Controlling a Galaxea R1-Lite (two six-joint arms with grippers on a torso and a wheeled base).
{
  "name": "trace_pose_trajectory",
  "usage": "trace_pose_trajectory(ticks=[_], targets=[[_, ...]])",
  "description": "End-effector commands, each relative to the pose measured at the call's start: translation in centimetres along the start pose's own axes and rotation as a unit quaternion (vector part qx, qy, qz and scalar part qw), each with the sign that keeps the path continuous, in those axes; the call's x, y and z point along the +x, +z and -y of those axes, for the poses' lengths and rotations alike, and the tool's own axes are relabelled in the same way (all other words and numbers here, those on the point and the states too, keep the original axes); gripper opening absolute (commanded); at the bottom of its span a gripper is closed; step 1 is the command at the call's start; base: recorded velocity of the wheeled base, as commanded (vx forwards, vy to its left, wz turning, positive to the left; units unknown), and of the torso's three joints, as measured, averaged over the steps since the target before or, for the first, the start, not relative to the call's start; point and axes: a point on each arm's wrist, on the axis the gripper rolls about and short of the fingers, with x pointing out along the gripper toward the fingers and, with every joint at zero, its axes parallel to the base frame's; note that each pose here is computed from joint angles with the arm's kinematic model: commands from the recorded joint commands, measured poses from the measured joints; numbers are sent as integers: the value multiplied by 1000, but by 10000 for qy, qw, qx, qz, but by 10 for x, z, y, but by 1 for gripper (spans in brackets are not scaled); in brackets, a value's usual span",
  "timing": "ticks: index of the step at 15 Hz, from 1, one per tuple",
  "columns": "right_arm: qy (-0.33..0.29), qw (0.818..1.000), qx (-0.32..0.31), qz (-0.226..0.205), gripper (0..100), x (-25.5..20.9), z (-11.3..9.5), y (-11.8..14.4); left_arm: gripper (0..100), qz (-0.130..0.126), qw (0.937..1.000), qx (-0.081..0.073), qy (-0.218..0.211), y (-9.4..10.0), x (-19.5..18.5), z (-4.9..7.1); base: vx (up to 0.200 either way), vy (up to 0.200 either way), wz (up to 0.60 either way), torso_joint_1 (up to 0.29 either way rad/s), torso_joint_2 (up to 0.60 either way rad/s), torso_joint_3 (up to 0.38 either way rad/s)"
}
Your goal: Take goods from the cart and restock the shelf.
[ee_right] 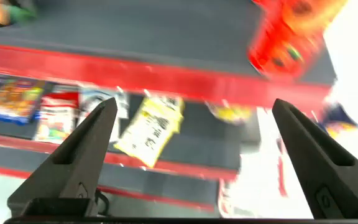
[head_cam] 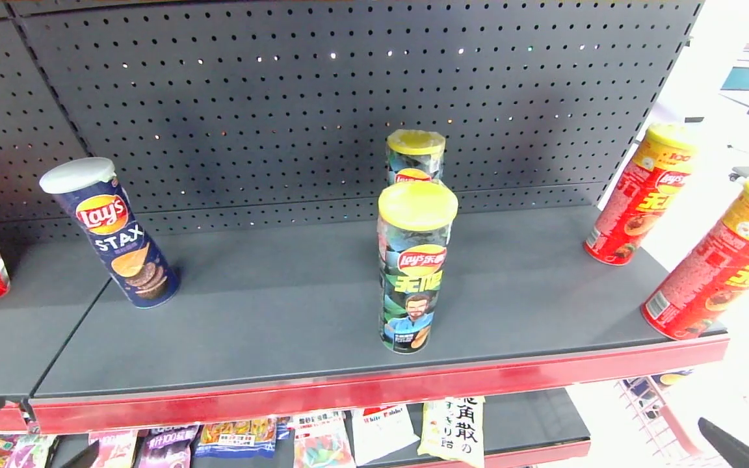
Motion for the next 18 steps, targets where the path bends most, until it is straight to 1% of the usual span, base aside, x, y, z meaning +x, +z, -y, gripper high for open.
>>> trace_pose_trajectory(ticks=[1, 2, 3, 4, 6, 7, 8, 16, 18], targets=[[-387, 9988, -10, 295, 100, -17, -1, 3, 100, 394, 9971, -321, 573, -22, -30, -6, 0, 0, 0, 0, 0, 0], [-424, 9989, 10, 224, 100, -22, -2, 3, 100, 418, 9963, -433, 613, -24, -31, -6, 0, 0, 0, 0, 0, 0], [-429, 9989, 13, 208, 100, -25, -3, 5, 100, 448, 9963, -463, 561, -25, -32, -5, 0, 0, 0, 0, 0, 0], [-427, 9989, 17, 193, 100, -28, -4, 7, 100, 447, 9965, -440, 562, -25, -32, -5, 0, 0, 0, 0, 0, 0], [-477, 9986, 4, 217, 100, -29, -4, 9, 100, 436, 9970, -259, 577, -25, -32, -5, 0, 0, 0, 0, 0, 0], [-485, 9986, 3, 223, 100, -29, -4, 9, 100, 441, 9971, -230, 579, -25, -32, -5, 0, 0, 0, 0, 0, 0], [-478, 9986, -6, 223, 100, -30, -4, 9, 100, 434, 9971, -228, 578, -25, -31, -5, 0, 0, 0, 0, 0, 0], [-493, 9985, -85, 203, 100, -29, -4, 8, 100, 472, 9966, -233, 629, -25, -33, -6, -200, 0, 0, 2, 5, 2], [-481, 9987, -93, 166, 100, -29, -4, 8, 100, 522, 9965, -108, 650, -24, -33, -6, 0, 0, 0, 0, 0, 0]])
